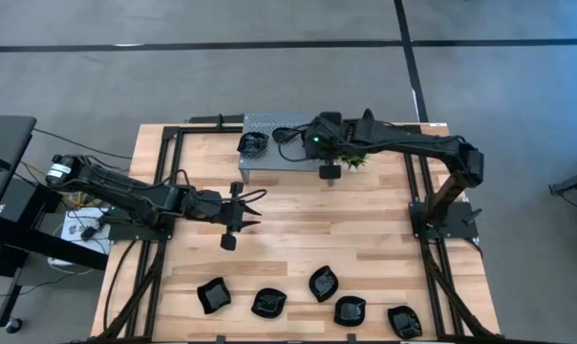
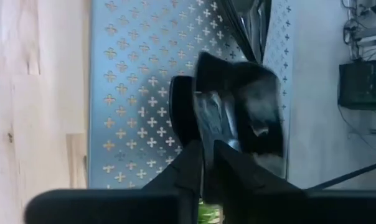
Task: Pick & Place Mini shaped plates
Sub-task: Stack the distorted square plate on top of the distorted square plate on the shelf
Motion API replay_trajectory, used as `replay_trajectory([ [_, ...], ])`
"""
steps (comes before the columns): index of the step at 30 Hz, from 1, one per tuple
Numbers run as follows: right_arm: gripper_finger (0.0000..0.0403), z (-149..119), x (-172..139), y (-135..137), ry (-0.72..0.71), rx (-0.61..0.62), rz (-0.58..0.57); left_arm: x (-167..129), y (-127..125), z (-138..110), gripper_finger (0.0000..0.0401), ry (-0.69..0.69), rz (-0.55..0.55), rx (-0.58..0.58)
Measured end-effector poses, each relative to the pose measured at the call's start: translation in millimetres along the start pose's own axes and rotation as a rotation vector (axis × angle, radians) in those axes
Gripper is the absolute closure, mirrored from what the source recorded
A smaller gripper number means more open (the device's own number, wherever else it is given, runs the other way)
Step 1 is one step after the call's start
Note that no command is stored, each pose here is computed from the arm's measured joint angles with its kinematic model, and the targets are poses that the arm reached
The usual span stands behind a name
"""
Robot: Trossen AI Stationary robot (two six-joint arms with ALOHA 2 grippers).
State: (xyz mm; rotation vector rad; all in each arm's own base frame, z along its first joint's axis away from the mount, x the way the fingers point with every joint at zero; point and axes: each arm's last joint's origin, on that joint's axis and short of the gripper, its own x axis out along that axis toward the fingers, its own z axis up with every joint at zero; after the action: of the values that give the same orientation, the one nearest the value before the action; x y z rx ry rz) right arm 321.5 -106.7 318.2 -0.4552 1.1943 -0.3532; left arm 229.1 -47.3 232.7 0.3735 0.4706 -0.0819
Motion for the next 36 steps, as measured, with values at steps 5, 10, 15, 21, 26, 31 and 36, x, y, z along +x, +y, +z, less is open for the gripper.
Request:
replay_trajectory([
  [5,0.0341,0.2,-1.9,0.0,-0.006,0.001,-0.004,0.0,0.0,0.1,0.0311,-0.001,0.0,-0.001],
  [10,0.0337,6.9,-8.1,13.6,-0.03,0.007,0.009,0.0,0.0,0.1,0.0311,-0.001,0.0,-0.001],
  [15,0.0337,19.0,-23.9,46.6,-0.07,0.112,0.057,0.0,0.0,0.1,0.0311,-0.001,0.0,-0.113],
  [21,0.0337,25.0,-52.0,100.3,-0.076,0.142,0.143,-2.0,-11.7,3.2,0.0311,-0.023,-0.232,-0.339],
  [26,0.0337,15.8,-75.5,140.1,-0.013,0.078,0.192,-8.9,-34.5,-3.3,0.0311,0.123,-0.372,-0.477],
  [31,0.0337,4.5,-79.0,157.7,-0.105,0.077,0.173,-23.9,-57.0,-29.4,0.0311,0.51,-0.379,-0.656],
  [36,0.0337,-17.9,-56.9,164.2,-0.26,0.19,0.261,-31.4,-70.7,-48.7,0.0311,0.674,-0.356,-0.744],
])
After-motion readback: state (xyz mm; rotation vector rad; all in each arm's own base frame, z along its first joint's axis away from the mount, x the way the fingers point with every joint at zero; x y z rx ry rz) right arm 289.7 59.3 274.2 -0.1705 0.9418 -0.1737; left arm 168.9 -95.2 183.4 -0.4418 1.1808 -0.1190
